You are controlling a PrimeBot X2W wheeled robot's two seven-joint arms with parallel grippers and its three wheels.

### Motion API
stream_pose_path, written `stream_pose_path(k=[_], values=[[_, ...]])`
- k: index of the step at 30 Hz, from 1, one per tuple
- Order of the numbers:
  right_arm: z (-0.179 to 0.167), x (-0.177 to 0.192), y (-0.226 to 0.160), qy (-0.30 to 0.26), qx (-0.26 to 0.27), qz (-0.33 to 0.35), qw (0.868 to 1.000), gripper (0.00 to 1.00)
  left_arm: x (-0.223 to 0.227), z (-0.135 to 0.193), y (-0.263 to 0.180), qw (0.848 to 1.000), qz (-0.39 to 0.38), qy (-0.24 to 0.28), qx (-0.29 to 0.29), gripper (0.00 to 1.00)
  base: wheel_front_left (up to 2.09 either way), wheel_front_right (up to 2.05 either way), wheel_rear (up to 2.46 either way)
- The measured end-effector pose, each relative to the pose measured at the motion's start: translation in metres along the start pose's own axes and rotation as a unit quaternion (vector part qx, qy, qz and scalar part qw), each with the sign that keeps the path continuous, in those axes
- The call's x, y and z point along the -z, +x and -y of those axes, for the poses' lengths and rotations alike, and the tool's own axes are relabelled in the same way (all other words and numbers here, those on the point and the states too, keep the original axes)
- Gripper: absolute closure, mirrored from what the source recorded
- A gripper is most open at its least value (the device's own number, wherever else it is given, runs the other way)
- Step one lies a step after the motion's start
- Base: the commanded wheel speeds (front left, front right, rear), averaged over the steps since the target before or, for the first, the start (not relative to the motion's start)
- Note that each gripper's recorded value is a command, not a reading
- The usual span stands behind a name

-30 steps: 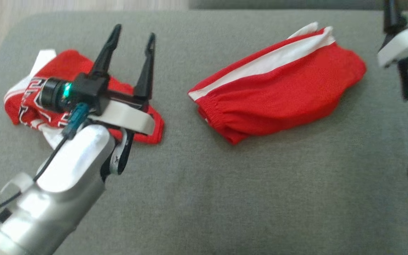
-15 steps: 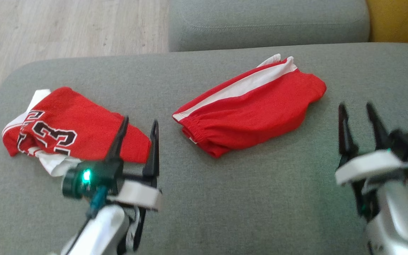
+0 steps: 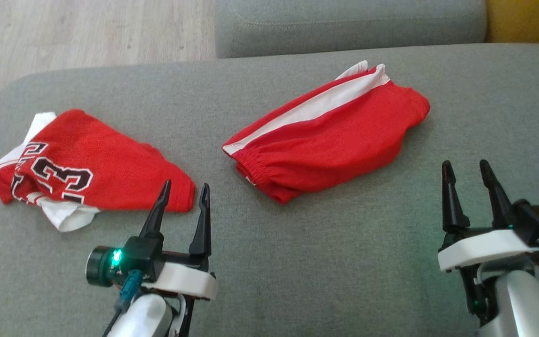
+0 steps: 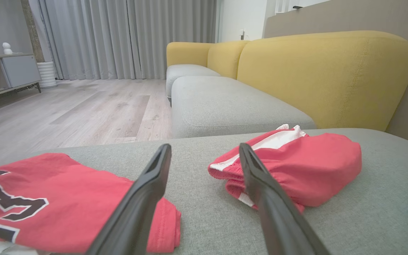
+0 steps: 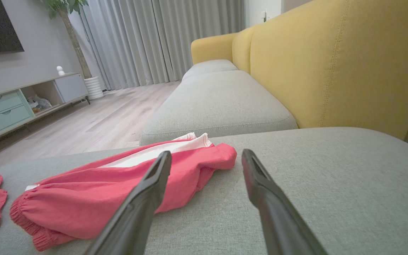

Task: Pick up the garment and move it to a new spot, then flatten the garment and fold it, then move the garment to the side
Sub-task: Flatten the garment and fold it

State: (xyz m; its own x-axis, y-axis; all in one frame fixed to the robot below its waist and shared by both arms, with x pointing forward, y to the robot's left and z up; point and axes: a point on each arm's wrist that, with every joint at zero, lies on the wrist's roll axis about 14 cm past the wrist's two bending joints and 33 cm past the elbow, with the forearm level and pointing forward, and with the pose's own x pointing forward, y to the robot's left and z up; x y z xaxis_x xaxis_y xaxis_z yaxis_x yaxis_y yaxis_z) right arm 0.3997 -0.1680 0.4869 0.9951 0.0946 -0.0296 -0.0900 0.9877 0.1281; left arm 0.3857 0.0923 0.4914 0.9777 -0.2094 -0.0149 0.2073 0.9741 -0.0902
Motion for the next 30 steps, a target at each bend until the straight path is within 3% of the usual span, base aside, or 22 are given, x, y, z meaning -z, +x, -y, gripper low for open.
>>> stream_pose_path(k=[5,12,20,30], values=[[0.005,0.002,0.017,-0.003,0.007,-0.017,1.0,0.0,0.006,-0.001,0.009,1.0,-0.004,0.006,0.01,0.0,0.0,0.0,0.0],[0.023,-0.023,0.088,-0.021,0.018,-0.034,0.999,0.0,0.004,-0.009,0.033,1.0,0.004,0.005,0.008,0.0,0.0,0.0,0.0],[0.04,0.042,0.135,-0.045,0.025,-0.198,0.979,0.0,0.026,-0.022,0.039,1.0,-0.023,0.001,-0.006,0.0,0.0,0.0,0.0],[0.034,0.115,0.164,-0.072,-0.005,-0.33,0.941,0.0,0.039,-0.038,0.048,0.999,-0.036,0.003,-0.022,0.0,0.0,0.0,0.0]])
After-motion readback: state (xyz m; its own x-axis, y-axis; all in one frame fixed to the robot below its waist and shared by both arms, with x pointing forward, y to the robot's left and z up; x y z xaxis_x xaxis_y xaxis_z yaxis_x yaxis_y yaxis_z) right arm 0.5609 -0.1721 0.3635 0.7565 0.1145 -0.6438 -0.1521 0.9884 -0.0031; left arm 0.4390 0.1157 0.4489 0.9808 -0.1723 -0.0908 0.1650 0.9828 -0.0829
